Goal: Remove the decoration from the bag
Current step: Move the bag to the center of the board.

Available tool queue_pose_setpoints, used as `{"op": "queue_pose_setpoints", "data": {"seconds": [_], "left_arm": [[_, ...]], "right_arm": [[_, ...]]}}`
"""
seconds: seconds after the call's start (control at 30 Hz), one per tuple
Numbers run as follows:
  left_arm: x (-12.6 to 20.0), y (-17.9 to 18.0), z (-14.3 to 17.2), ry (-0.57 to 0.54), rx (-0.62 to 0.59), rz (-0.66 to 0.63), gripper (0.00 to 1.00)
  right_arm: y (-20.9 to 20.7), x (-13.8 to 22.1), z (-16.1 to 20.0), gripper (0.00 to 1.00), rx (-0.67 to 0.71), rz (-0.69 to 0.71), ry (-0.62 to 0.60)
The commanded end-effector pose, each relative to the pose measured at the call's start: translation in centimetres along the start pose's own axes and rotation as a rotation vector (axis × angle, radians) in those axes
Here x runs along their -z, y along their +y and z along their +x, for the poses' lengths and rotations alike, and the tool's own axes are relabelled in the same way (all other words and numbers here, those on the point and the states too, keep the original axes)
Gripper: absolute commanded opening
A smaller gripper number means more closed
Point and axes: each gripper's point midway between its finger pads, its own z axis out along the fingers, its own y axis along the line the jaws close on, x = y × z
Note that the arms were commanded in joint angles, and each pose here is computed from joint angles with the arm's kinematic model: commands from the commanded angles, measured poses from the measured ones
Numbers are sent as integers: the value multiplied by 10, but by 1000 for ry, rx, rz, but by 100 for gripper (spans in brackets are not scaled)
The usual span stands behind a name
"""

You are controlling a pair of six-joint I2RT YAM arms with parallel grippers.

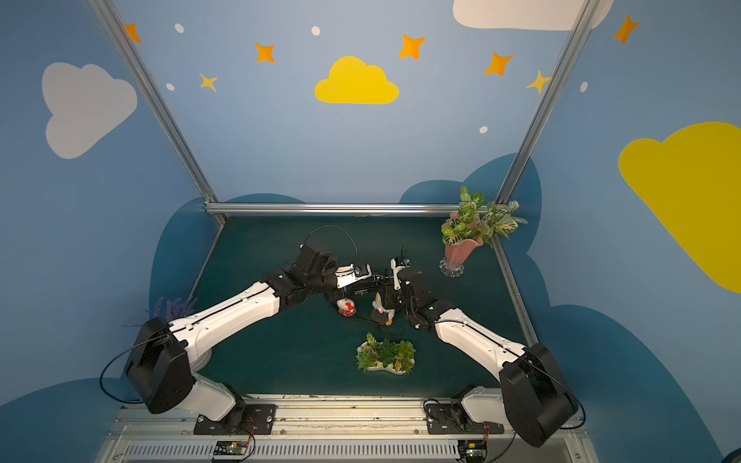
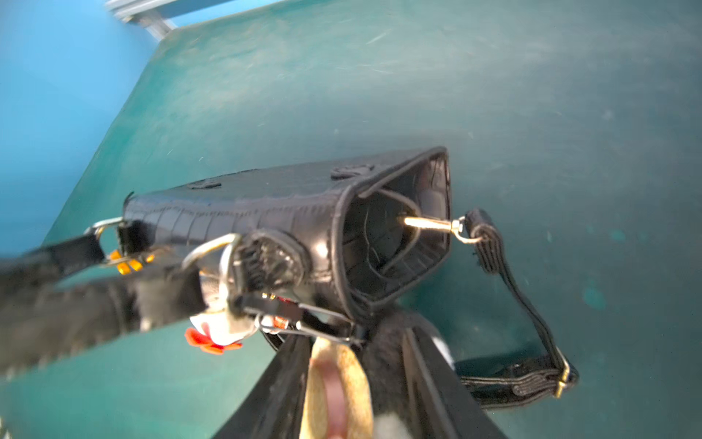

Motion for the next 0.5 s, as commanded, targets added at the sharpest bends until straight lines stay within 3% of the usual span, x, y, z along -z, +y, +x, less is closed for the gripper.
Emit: {"op": "queue_pose_setpoints", "data": {"seconds": [0.0,0.27,0.47], "left_arm": [[22,1,-10,-7,67,-7,9],[35,-1,-19,-4,144,26,9],[19,3,-9,45,178,22,9]], "right_arm": [[15,11,-20,47,150,-89,-109],[38,24,0,53,387,-195,-210],[51,37,11,60,443,-228,-264]]}}
